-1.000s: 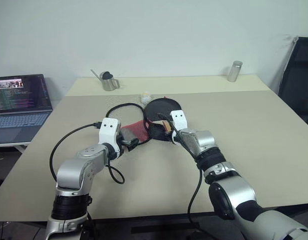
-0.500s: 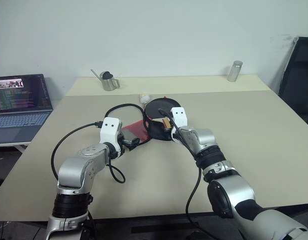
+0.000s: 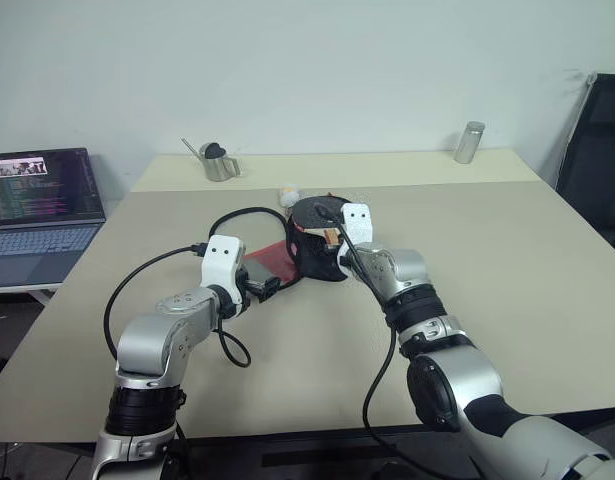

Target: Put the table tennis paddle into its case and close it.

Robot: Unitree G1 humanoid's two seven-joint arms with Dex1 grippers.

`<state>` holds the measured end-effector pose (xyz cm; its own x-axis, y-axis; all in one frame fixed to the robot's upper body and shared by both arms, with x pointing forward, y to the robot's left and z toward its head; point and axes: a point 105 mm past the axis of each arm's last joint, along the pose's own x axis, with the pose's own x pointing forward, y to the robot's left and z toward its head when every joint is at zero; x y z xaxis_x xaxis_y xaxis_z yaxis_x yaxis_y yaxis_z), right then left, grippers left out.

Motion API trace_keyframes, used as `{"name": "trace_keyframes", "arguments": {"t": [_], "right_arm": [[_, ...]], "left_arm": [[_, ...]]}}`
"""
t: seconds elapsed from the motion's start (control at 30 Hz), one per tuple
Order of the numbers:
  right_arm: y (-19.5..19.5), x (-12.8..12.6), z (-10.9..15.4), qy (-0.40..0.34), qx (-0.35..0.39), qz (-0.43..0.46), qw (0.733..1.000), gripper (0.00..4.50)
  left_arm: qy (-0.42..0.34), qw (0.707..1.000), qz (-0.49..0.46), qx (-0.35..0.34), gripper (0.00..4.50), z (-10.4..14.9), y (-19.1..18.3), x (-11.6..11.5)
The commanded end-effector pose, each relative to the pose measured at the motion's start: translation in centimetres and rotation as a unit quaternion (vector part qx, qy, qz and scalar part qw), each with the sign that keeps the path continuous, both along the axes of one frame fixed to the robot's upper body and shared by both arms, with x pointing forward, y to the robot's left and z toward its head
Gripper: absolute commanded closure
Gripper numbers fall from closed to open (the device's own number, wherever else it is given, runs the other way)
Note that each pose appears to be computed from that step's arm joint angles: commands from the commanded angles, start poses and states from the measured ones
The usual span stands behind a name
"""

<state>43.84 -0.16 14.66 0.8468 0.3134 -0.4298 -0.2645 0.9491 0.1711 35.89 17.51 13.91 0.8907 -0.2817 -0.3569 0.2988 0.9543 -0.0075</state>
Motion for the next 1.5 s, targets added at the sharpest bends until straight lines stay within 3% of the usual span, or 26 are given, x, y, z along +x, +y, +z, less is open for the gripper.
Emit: {"name": "trace_keyframes", "arguments": {"t": [0.03,0.4,0.7,1.0,1.3,1.5], "right_arm": [[1.3,0.2,2.9,-0.044,0.018,0.006,0.999,2.97],[1.4,0.3,2.8,-0.043,0.021,-0.029,0.998,2.97],[3.6,-0.6,2.5,-0.030,0.035,0.007,0.999,2.97],[3.9,-1.0,0.8,-0.006,0.037,0.023,0.999,0.06],[2.0,-0.5,2.6,-0.041,0.032,0.059,0.997,0.06],[-2.4,-2.4,5.1,-0.090,-0.032,0.190,0.977,0.06]], "left_arm": [[-0.027,1.000,0.002,0.005,0.00,1.3,0.2,0.2],[-0.026,1.000,0.005,0.006,0.00,1.2,0.2,0.1],[-0.025,1.000,0.004,0.007,0.00,1.2,0.1,0.1],[-0.025,1.000,0.007,0.008,0.00,1.2,0.2,0.1],[-0.045,0.998,0.041,-0.003,0.00,2.4,1.3,1.4],[-0.049,0.998,0.037,-0.018,0.00,3.1,2.1,2.5]]}}
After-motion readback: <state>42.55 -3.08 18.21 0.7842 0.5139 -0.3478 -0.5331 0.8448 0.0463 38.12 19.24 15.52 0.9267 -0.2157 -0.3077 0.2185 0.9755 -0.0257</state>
